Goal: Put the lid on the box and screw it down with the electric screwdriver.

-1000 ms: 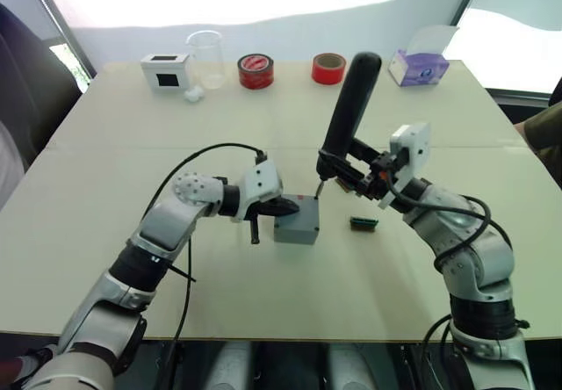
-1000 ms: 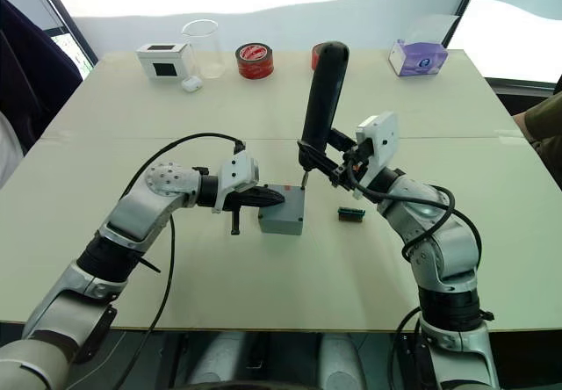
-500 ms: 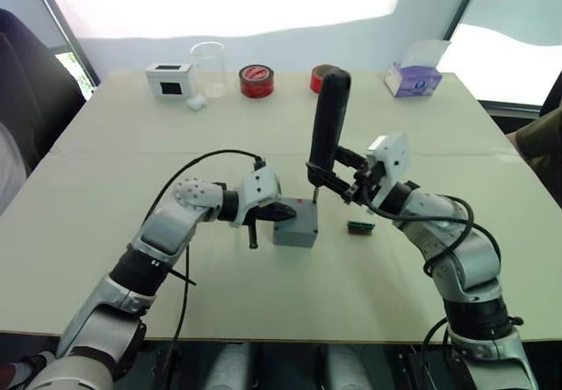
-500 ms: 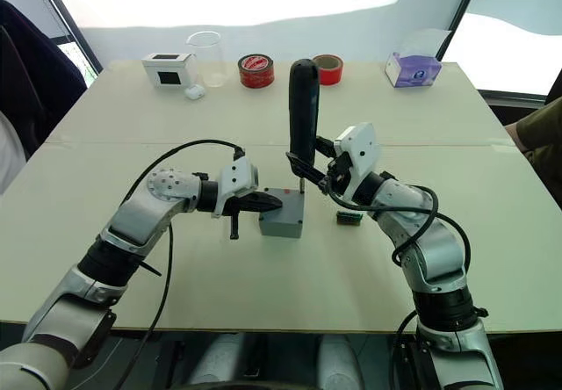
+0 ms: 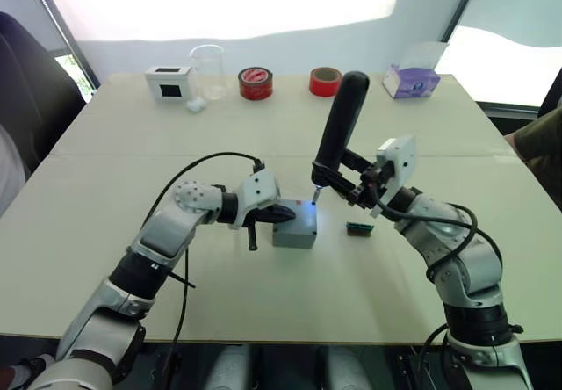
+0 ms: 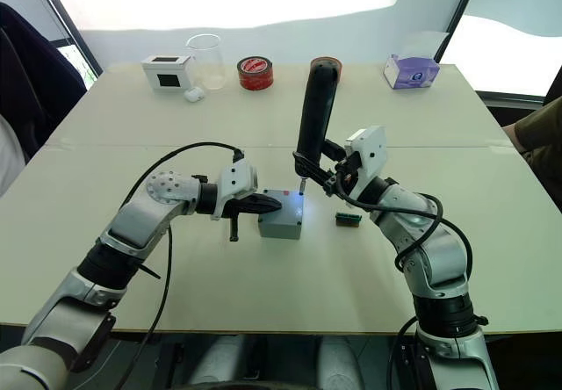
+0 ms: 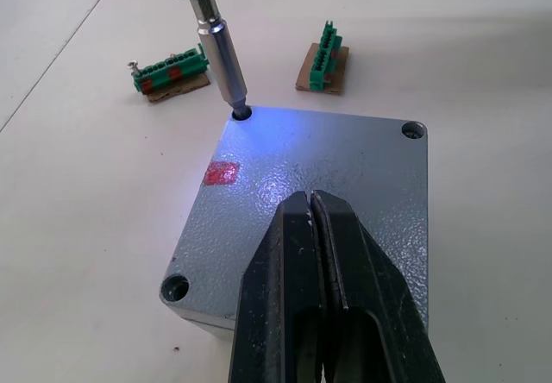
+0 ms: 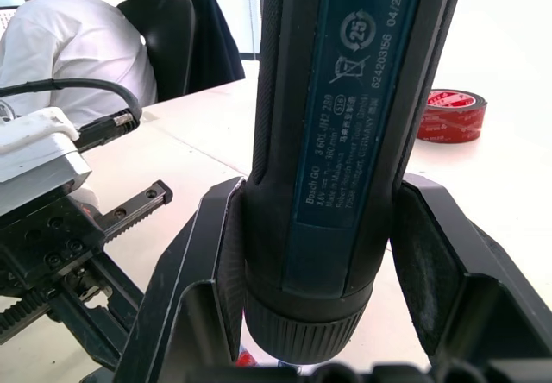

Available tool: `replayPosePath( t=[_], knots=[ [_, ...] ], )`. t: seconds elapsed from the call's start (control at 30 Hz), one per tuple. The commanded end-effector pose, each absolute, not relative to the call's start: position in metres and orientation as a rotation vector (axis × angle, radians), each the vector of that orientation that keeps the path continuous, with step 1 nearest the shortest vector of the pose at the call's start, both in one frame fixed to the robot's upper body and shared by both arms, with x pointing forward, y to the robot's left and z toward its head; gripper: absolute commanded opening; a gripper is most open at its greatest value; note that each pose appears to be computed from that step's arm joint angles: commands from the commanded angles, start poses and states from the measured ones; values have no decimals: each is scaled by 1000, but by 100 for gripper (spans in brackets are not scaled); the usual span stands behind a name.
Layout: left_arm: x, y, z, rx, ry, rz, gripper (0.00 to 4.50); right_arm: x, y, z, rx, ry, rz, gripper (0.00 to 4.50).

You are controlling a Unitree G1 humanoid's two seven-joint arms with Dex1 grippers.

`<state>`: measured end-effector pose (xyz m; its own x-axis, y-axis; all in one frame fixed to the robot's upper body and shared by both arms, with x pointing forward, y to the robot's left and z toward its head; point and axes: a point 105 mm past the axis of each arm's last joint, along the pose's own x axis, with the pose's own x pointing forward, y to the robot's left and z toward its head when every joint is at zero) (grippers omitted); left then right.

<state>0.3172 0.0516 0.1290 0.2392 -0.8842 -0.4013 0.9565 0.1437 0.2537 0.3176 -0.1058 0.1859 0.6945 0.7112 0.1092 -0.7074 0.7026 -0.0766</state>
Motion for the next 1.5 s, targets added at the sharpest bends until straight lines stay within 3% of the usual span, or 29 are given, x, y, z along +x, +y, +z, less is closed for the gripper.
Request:
replayPosePath(
  t=[0.03, 0.33, 0.67, 0.77, 0.9, 0.97, 1.13, 1.3, 1.5],
  knots=[
    [314, 49, 125, 518, 179, -1353, 0, 316, -105, 143, -10, 55, 802, 186],
    [314, 49, 123, 511, 184, -1350, 0, 320, -109, 153, -26, 28, 793, 186],
    [313, 54, 130, 426, 177, -1343, 0, 326, -142, 271, 45, -169, 781, 186],
    [308, 55, 143, 310, 148, -1359, 0, 335, -169, 304, 248, -113, 740, 186],
    [304, 59, 170, 131, 83, -1371, 0, 339, -204, 323, 342, 22, 689, 186],
    [300, 61, 177, 119, 73, -1379, 0, 342, -216, 314, 319, 109, 623, 186],
    [267, 68, 184, 238, 97, -1481, 0, 327, -292, 216, 256, 669, 283, 186],
    [261, 64, 178, 330, 108, -1503, 0, 317, -315, 177, 197, 856, 186, 186],
    [258, 56, 176, 347, 101, -1519, 0, 316, -315, 157, 152, 954, 215, 186]
  ],
)
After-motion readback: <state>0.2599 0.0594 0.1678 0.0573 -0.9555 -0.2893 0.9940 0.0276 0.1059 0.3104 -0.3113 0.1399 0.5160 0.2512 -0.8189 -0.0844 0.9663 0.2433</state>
